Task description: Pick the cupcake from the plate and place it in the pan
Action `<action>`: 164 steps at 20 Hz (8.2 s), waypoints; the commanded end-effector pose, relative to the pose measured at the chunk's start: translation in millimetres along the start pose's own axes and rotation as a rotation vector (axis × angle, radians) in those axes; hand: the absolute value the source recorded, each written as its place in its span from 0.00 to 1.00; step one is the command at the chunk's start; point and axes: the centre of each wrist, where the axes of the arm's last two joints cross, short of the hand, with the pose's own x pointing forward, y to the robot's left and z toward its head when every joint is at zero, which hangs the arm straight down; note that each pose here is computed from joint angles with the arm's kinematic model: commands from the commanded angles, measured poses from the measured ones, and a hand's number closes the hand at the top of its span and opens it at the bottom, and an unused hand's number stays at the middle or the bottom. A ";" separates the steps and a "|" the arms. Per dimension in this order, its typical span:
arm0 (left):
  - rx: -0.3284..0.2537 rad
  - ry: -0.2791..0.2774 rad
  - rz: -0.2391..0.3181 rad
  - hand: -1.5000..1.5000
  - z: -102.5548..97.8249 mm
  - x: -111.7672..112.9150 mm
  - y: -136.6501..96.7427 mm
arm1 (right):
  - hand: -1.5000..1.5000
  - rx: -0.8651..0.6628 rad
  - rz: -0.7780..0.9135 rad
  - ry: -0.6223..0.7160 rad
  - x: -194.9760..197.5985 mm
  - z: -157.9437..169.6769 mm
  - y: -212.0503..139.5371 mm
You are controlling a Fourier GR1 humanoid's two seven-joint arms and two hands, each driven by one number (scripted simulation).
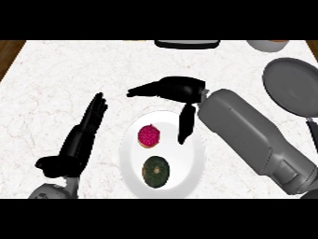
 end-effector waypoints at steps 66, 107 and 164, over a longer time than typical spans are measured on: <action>0.030 0.011 -0.009 0.50 7.7 1.6 14.1 | 1.00 -0.947 0.173 1.258 -88.0 44.5 12.5; -0.040 -0.034 0.005 0.50 -8.6 12.7 1.7 | 1.00 -1.812 0.389 1.475 -137.3 316.8 11.8; 0.003 0.026 0.011 0.50 11.1 1.4 5.0 | 0.00 -1.679 -0.381 0.841 -134.0 394.0 154.6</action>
